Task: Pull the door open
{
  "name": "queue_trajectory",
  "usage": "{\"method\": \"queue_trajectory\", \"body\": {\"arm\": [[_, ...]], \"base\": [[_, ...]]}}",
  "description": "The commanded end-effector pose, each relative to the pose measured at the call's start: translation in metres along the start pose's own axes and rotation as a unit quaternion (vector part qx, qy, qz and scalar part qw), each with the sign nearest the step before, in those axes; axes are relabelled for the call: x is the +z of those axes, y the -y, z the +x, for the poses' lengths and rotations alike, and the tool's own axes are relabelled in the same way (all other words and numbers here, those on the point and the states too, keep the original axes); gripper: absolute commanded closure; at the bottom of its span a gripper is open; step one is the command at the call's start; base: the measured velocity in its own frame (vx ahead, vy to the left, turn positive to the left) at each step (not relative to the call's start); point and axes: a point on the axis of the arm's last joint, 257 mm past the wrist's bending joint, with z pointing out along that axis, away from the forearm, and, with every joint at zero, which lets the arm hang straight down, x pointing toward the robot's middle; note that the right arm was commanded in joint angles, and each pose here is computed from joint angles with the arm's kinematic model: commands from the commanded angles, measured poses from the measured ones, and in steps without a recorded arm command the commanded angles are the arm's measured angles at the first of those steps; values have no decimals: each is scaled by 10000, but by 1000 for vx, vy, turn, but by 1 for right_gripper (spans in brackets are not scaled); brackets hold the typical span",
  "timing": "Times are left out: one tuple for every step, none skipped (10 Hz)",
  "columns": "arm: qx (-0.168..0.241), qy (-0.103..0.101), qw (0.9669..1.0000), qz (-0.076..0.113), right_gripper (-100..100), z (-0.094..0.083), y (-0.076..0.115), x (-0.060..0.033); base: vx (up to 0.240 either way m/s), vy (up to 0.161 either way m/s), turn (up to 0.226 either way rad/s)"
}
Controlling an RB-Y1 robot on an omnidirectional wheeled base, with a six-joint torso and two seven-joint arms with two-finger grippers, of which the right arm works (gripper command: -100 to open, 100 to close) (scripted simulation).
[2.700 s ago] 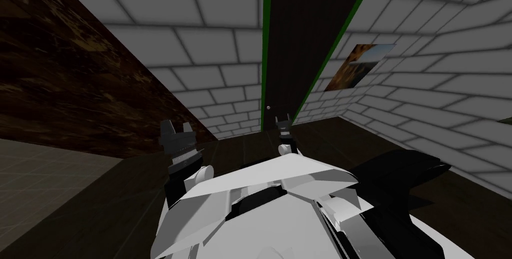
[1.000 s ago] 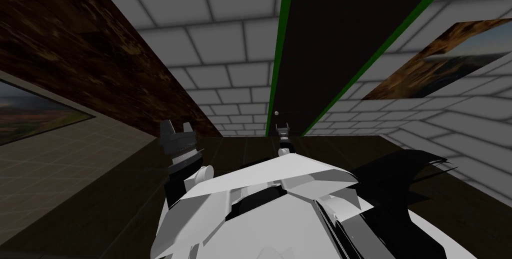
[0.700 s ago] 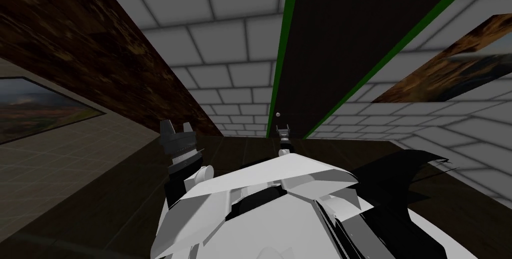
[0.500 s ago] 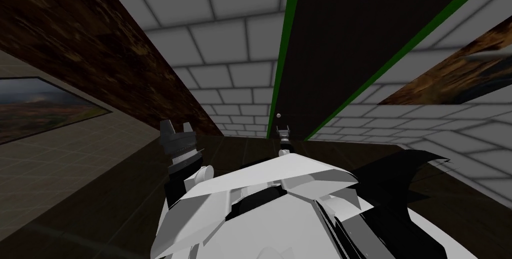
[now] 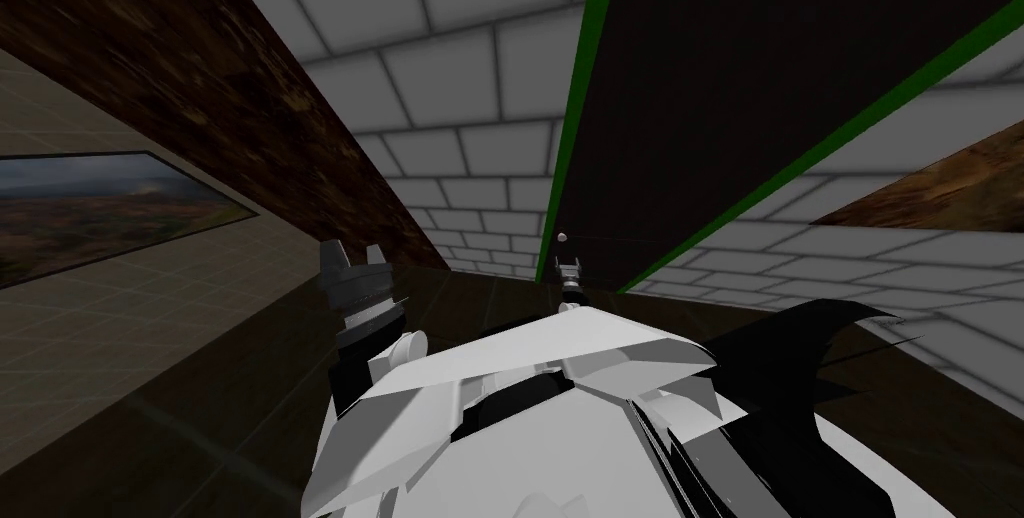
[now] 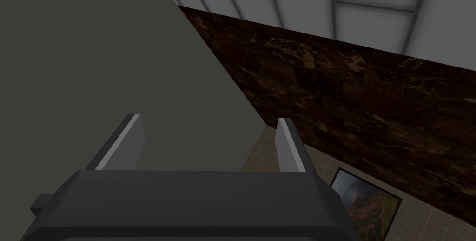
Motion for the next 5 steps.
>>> {"method": "queue_trajectory", "body": {"arm": [[118, 98, 9999, -44, -100, -95, -37, -22], [228, 195, 9995, -89, -100, -186, -73, -48], [280, 241, 9993, -112, -100, -230, -90, -61], [384, 332, 9986, -161, -100, -316, -127, -88], [458, 397, 9980, -198, -100, -378, -154, -109]], "base": [[44, -76, 111], [53, -74, 137], [49, -85, 103], [58, -105, 119], [66, -118, 143]]}}
